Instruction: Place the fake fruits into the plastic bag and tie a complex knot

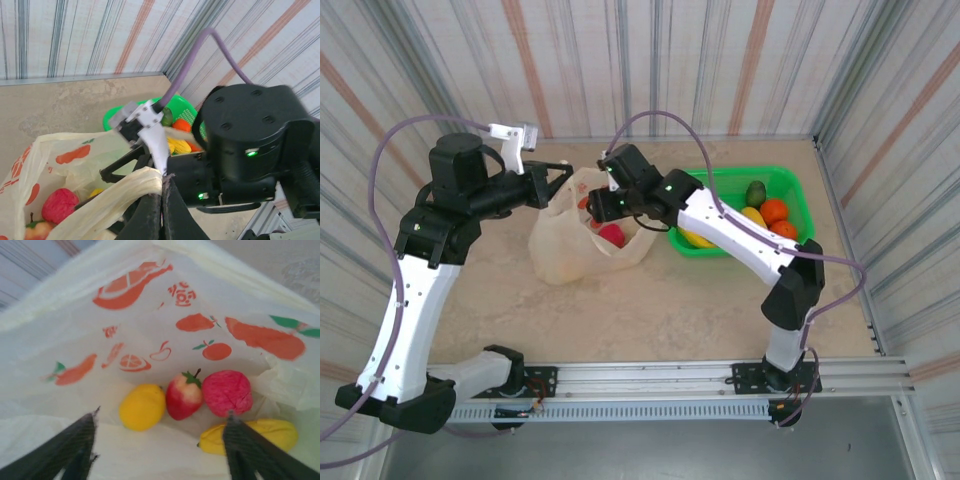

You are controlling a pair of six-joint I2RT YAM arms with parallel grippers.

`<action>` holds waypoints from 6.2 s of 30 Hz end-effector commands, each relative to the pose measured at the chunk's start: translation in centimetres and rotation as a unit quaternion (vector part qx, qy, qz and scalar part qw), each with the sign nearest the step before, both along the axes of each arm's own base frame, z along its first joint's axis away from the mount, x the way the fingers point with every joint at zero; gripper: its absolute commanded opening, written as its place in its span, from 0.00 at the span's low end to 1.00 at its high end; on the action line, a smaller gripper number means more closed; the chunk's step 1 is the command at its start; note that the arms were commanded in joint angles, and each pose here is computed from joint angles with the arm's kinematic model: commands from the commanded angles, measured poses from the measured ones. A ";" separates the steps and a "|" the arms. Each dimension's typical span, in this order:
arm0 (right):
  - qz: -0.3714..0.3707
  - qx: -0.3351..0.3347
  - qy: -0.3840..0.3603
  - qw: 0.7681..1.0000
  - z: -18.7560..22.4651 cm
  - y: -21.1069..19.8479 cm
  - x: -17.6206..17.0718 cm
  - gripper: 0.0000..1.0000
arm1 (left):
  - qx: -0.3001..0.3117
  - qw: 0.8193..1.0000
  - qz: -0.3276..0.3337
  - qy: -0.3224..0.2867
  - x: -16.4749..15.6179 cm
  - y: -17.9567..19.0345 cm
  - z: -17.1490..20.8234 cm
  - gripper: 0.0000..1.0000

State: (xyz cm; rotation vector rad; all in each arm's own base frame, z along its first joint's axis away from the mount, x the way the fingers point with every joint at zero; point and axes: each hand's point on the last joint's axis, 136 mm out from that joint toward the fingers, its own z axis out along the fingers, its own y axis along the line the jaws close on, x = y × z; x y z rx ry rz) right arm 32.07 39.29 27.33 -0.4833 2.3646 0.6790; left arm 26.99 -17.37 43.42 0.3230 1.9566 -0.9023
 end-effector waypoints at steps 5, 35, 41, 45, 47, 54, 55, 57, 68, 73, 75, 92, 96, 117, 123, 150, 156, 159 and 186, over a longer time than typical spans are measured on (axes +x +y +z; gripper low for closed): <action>0.025 0.072 -0.020 0.997 7.0 -1.8 -3.0 0.46 | 0.013 1.000 0.004 -0.011 -0.1 0.2 0.5 0.00; -0.250 -0.161 0.080 0.951 -5.6 -27.1 5.8 0.63 | 0.021 1.000 -0.004 -0.013 -0.6 -0.2 0.3 0.00; -0.208 -0.318 0.104 0.919 -11.6 -28.4 8.0 0.89 | 0.029 0.999 -0.010 -0.019 -1.2 -0.4 0.3 0.00; -0.201 -0.349 0.134 0.906 -15.6 -29.3 8.6 1.00 | 0.035 0.999 -0.011 -0.021 -1.4 -0.6 0.2 0.00; -0.206 -0.340 0.156 0.904 -17.3 -29.5 8.7 1.00 | 0.036 0.999 -0.012 -0.020 -1.4 -0.7 0.1 0.00; -0.217 -0.328 0.191 0.899 -22.1 -30.3 10.4 0.97 | 0.030 0.999 -0.012 -0.021 -1.5 -0.7 0.1 0.00; -0.215 -0.320 0.198 0.901 -22.6 -30.1 10.6 0.95 | 0.030 0.999 -0.012 -0.019 -1.4 -0.7 0.0 0.00; -0.214 -0.304 0.209 0.905 -23.5 -29.9 11.3 0.89 | 0.030 0.999 -0.011 -0.021 -1.5 -0.7 0.1 0.00; -0.213 -0.197 0.198 0.936 -20.9 -28.3 14.1 0.43 | 0.030 0.999 -0.012 -0.022 -1.7 -0.6 0.2 0.00; -0.222 -0.175 0.167 0.945 -17.3 -28.4 13.9 0.35 | 0.031 0.999 -0.012 -0.023 -1.7 -0.6 0.1 0.00; -0.226 -0.157 0.147 0.950 -15.0 -28.3 13.5 0.35 | 0.031 0.999 -0.011 -0.023 -1.7 -0.6 0.1 0.00; -0.016 0.171 -0.212 0.962 18.4 -16.4 -2.7 0.36 | 0.030 0.999 -0.009 -0.021 -1.7 -0.5 -0.1 0.00; 0.064 0.191 -0.229 0.952 19.4 -12.3 -7.0 0.36 | 0.031 0.999 -0.006 -0.021 -1.7 -0.4 -0.1 0.00; -0.041 -0.015 -0.136 0.990 -0.7 -1.5 0.3 0.36 | 0.028 0.999 -0.001 -0.030 -2.2 -0.1 0.2 0.00; -0.032 -0.033 -0.098 0.994 -4.5 0.2 0.7 0.63 | 0.028 0.999 -0.003 -0.029 -2.0 -0.2 0.1 0.00; 0.155 0.208 -0.101 0.960 13.4 -1.9 -10.4 0.00 | 0.036 0.999 0.001 -0.024 -1.9 -0.1 -0.3 0.00; 0.159 0.275 -0.136 0.938 18.6 -5.0 -11.3 0.00 | 0.037 0.999 0.003 -0.024 -2.0 0.0 -0.4 0.00; 0.104 0.291 -0.164 0.937 20.3 -8.8 -9.5 0.00 | 0.037 0.999 -0.001 -0.024 -2.1 -0.1 -0.5 0.00; -0.486 -0.129 0.125 0.855 -9.9 -42.1 9.1 0.60 | 0.028 0.998 -0.046 -0.032 -3.1 -2.0 0.2 0.00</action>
